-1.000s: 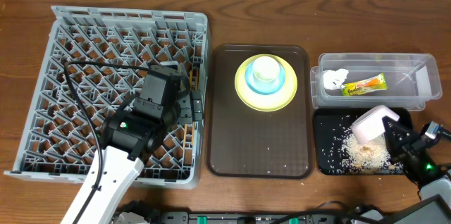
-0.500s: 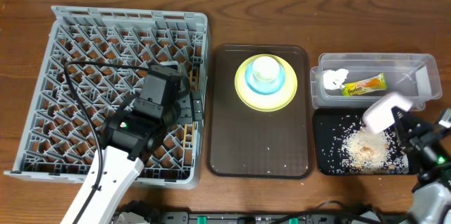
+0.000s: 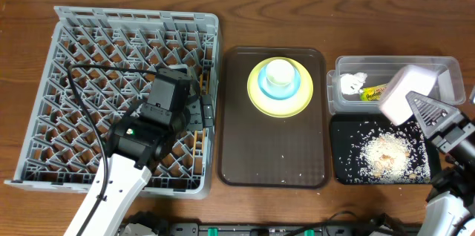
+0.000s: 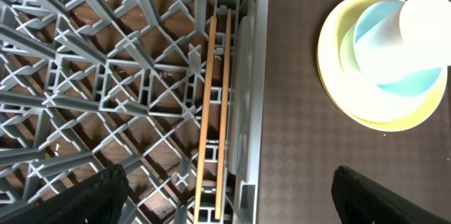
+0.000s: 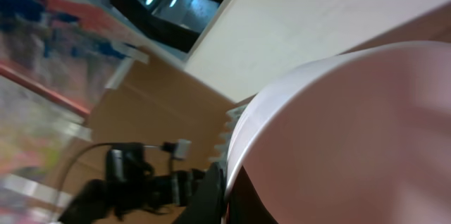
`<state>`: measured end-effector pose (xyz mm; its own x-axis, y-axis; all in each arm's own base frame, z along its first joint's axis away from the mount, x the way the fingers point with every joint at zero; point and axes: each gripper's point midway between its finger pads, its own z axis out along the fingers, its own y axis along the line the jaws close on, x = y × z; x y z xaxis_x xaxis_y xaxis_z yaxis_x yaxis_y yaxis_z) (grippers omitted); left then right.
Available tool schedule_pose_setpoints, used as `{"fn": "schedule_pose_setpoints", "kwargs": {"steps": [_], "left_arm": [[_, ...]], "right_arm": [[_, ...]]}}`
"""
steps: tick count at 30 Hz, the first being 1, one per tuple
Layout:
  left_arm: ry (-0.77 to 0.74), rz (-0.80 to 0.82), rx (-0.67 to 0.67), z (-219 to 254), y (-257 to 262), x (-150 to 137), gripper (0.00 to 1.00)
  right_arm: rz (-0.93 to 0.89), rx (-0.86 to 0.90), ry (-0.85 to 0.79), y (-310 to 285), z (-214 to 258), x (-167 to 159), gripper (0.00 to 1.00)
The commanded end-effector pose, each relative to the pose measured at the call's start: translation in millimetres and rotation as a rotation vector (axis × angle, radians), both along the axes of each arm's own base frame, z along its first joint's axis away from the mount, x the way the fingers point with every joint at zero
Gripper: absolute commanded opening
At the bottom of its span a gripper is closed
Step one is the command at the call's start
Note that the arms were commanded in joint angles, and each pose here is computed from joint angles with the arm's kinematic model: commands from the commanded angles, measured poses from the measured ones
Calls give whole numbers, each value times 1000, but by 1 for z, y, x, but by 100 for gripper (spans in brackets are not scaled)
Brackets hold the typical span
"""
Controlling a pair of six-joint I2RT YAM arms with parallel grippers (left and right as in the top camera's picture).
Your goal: Sort waste into correct bins and load items into the dishwasher
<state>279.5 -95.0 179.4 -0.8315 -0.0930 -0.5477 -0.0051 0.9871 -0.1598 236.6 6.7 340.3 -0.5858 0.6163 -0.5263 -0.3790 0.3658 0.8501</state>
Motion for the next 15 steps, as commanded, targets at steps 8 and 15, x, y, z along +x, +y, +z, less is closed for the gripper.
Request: {"fn": "schedule_pose_setpoints", "kwargs": {"steps": [8, 15], "left_arm": [[-10, -4, -4, 5, -1, 2, 93], [-10, -4, -4, 5, -1, 2, 93]], "right_arm": [[100, 130, -6, 14, 59, 30, 2], [245, 103, 11, 34, 91, 78, 2]]}}
